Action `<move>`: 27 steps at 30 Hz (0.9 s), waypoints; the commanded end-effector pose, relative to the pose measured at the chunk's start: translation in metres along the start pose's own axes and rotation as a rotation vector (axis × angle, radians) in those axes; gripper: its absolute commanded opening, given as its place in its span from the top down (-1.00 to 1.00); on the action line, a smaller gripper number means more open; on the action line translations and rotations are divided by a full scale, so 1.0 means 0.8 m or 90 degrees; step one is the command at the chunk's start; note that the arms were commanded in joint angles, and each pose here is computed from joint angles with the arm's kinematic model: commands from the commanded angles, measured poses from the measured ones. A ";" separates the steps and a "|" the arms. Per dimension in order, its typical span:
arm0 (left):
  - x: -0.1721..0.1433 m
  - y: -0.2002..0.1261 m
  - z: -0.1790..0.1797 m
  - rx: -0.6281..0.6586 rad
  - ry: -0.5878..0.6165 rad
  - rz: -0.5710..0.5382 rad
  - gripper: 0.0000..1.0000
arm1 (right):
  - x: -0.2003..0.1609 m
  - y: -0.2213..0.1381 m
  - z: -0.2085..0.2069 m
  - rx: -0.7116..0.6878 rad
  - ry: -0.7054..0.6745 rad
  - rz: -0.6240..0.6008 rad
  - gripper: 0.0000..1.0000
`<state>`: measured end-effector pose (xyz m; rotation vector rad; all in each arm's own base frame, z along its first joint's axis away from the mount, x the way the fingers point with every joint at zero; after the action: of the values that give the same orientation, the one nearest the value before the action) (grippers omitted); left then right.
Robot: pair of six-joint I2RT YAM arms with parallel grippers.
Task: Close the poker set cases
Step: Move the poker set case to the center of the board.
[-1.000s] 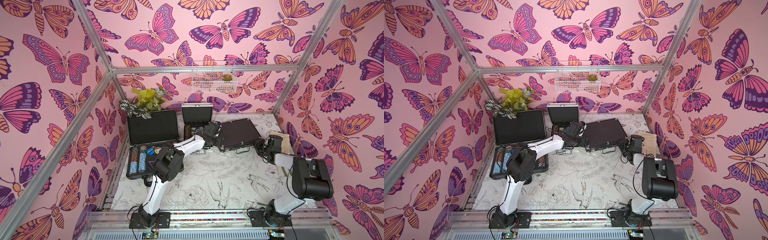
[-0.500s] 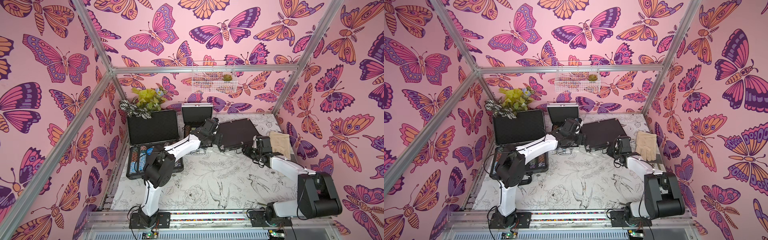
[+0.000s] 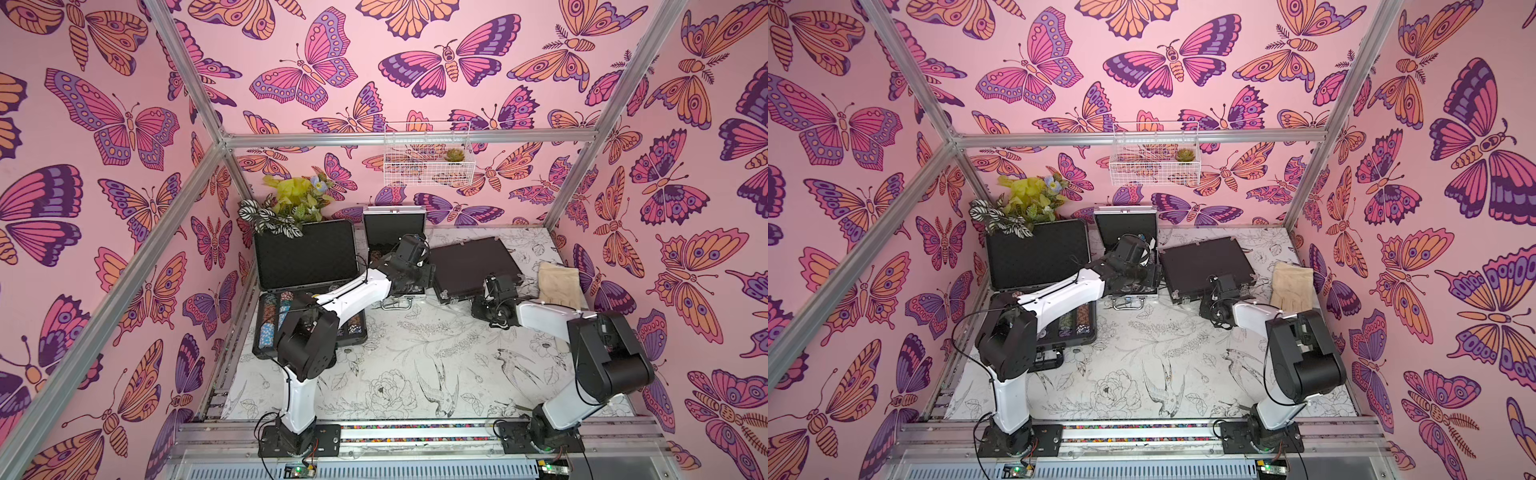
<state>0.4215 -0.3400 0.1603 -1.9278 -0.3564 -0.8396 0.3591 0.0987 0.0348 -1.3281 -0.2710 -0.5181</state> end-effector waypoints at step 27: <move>0.006 -0.003 0.002 -0.017 -0.021 0.000 -0.42 | 0.023 0.042 0.019 -0.016 -0.068 -0.009 0.77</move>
<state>0.4220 -0.3401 0.1614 -1.9601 -0.3584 -0.8197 0.3939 0.1170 0.0325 -1.3788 -0.4472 -0.4396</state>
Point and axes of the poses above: each gripper's point midway between its finger pads, its own y axis out along the fingers, its own z axis along the line the jaws close on, x = y × z, the point moved 1 cm from there along -y, back along the fingers, and after that the axes turned 3 degrees about -y, right-handed, at the moved point
